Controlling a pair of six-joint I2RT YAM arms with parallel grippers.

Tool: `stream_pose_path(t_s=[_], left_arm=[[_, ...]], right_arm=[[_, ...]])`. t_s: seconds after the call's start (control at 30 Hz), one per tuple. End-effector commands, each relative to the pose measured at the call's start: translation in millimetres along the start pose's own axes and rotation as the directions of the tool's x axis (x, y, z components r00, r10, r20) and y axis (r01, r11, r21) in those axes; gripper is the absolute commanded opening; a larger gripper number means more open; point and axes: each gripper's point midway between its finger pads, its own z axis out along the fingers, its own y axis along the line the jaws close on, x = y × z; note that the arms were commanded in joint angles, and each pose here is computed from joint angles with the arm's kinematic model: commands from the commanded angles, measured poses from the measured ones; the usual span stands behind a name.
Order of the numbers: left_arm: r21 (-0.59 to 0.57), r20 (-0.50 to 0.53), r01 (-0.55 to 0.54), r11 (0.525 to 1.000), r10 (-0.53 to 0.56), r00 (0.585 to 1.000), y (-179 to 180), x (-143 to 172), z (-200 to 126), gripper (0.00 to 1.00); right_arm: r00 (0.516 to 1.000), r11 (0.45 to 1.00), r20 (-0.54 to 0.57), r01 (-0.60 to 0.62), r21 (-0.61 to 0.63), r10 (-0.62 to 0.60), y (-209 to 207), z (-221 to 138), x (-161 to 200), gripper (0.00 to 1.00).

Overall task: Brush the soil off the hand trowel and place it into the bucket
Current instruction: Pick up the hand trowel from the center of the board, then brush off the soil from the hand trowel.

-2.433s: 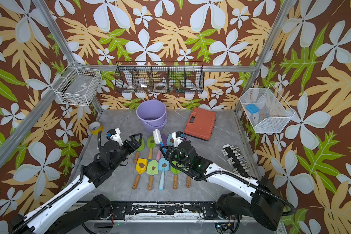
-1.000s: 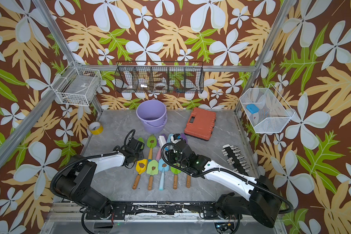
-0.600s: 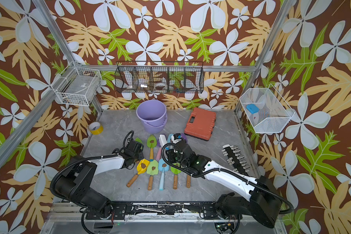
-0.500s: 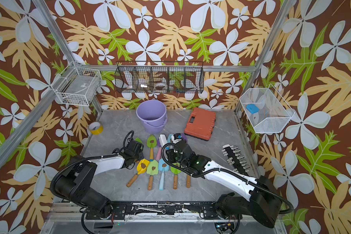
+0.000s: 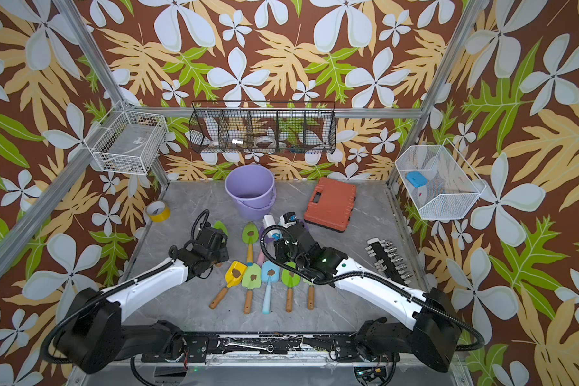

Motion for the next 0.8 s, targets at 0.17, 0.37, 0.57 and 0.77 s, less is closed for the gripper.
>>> stream_pose_path(t_s=[0.17,0.37,0.57,0.77], left_arm=[[0.271,-0.148,-0.121,0.955,0.166,0.975,-42.1,38.0,-57.6,0.00],[0.277,-0.214,-0.206,0.938,0.270,0.939,-50.3,68.5,-66.0,0.00],[0.290,-0.182,-0.241,0.926,0.301,0.936,-51.5,65.0,-71.4,0.00],[0.274,-0.167,-0.259,0.926,0.311,0.936,-52.9,57.2,-76.6,0.00]], right_arm=[[0.983,0.982,-0.005,0.186,-0.028,-0.186,11.9,-26.2,-3.6,0.00],[0.962,0.960,-0.053,0.262,-0.095,-0.268,37.2,-35.0,15.9,0.00],[0.925,0.929,-0.141,0.329,-0.166,-0.353,62.9,-21.2,47.2,0.00],[0.885,0.904,-0.216,0.369,-0.216,-0.413,76.7,-4.0,57.6,0.00]])
